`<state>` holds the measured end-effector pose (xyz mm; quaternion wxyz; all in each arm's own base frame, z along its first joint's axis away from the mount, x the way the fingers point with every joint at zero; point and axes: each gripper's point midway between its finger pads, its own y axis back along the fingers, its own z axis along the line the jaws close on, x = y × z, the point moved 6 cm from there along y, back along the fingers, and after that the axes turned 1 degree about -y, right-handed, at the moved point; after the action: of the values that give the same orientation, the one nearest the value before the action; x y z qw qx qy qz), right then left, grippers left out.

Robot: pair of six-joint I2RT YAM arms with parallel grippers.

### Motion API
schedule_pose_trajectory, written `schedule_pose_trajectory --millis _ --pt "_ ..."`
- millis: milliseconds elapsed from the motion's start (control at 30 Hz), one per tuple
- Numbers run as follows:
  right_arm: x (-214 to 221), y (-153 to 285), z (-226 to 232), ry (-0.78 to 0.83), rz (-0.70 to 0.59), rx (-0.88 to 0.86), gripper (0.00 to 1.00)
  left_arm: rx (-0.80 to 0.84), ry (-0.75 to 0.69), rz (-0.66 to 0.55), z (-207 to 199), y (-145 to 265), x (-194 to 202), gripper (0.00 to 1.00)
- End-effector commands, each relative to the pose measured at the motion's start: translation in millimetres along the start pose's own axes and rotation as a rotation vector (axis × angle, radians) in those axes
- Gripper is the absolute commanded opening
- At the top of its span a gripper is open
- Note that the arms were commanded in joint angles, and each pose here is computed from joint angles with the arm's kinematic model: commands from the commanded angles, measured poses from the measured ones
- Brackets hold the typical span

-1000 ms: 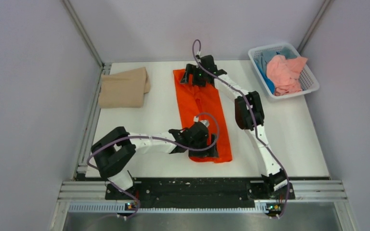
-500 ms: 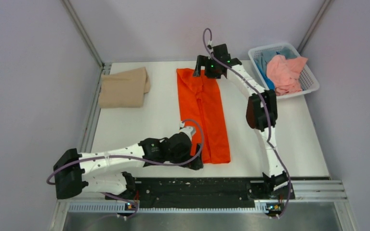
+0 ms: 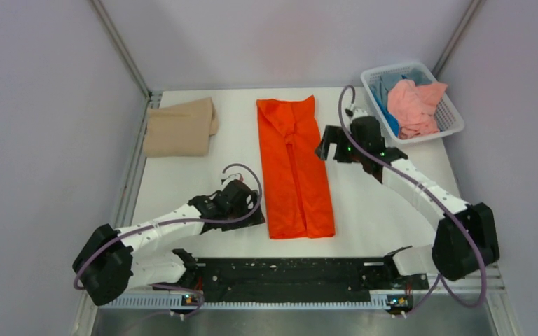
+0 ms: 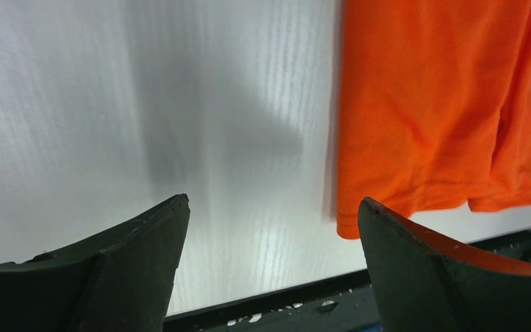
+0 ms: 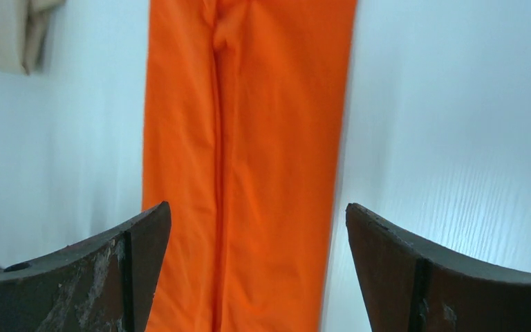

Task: Fold and stack the t-shirts
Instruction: Grab the bottom of the folded rectangular tshirt with both arms

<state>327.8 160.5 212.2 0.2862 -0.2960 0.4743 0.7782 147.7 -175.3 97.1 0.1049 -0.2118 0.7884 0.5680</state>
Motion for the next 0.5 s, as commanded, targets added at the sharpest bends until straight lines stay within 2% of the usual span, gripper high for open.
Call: schedule_pose_trajectory --millis 0,67,133,267,367,467 --pt "61.6 21.0 -2.0 -0.158 -0.010 -0.123 0.95 0.294 -0.043 0.064 -35.1 2.4 6.3 0.94" --pt "94.6 30.6 -5.7 -0.210 0.047 -0.145 0.94 0.368 -0.061 0.115 -41.4 -1.4 15.4 0.91" --pt "109.8 40.4 -6.1 -0.215 0.050 -0.127 0.94 0.405 -0.066 0.160 -45.3 -7.2 21.9 0.88" --pt "142.3 56.3 -20.6 -0.244 0.090 -0.055 0.94 0.387 -0.096 0.277 -46.4 -19.3 40.6 0.79" --pt "166.4 62.4 -28.2 -0.265 0.142 -0.055 0.93 0.331 -0.105 0.341 -41.0 -24.7 50.1 0.63" --pt "185.8 67.9 -35.6 -0.273 0.200 -0.036 0.93 0.264 -0.109 0.344 -33.1 -25.6 52.6 0.45"
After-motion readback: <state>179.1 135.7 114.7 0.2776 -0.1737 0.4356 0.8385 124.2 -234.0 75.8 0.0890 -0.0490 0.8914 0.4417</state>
